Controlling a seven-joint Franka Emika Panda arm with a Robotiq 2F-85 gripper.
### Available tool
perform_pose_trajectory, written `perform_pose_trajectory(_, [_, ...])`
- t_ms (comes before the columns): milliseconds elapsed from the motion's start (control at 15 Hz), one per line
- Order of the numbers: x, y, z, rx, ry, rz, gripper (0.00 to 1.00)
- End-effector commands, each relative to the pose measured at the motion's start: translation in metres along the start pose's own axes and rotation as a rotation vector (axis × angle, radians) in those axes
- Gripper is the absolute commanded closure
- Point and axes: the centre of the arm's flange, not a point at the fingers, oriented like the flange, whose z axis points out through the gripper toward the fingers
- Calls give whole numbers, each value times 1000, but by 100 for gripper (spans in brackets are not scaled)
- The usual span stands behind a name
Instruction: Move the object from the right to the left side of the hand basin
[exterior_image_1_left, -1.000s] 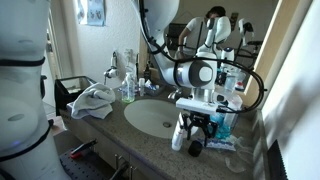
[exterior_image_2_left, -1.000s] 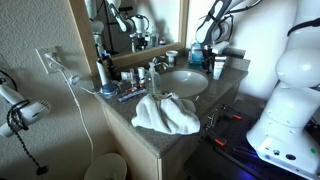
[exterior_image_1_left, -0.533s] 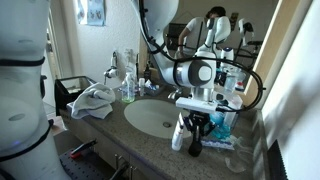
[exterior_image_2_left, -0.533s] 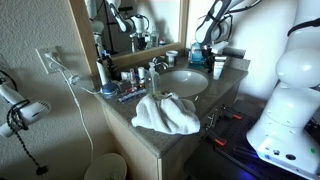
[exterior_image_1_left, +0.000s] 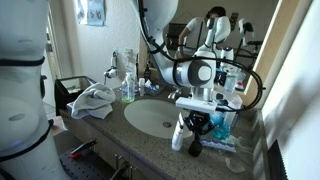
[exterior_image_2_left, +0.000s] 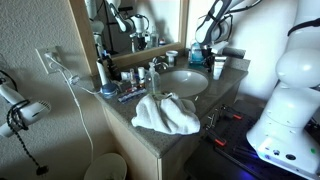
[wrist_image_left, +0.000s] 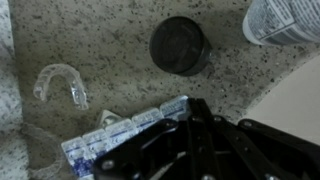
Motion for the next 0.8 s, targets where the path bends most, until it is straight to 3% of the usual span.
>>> perform_pose_trajectory(0, [-4, -2, -5, -5, 33, 34, 85])
perform_pose_trajectory(267, [-2, 3, -25, 16, 70, 89, 100])
perform_pose_trajectory(533, [-1, 5, -38, 3, 90, 113, 100])
perform_pose_trajectory(600, [-2, 6, -38, 6, 85, 113, 98])
perform_pose_trajectory(667, [-3, 6, -39, 7, 87, 120, 73])
perform_pose_trajectory(733, [-3, 6, -38, 2, 84, 122, 73])
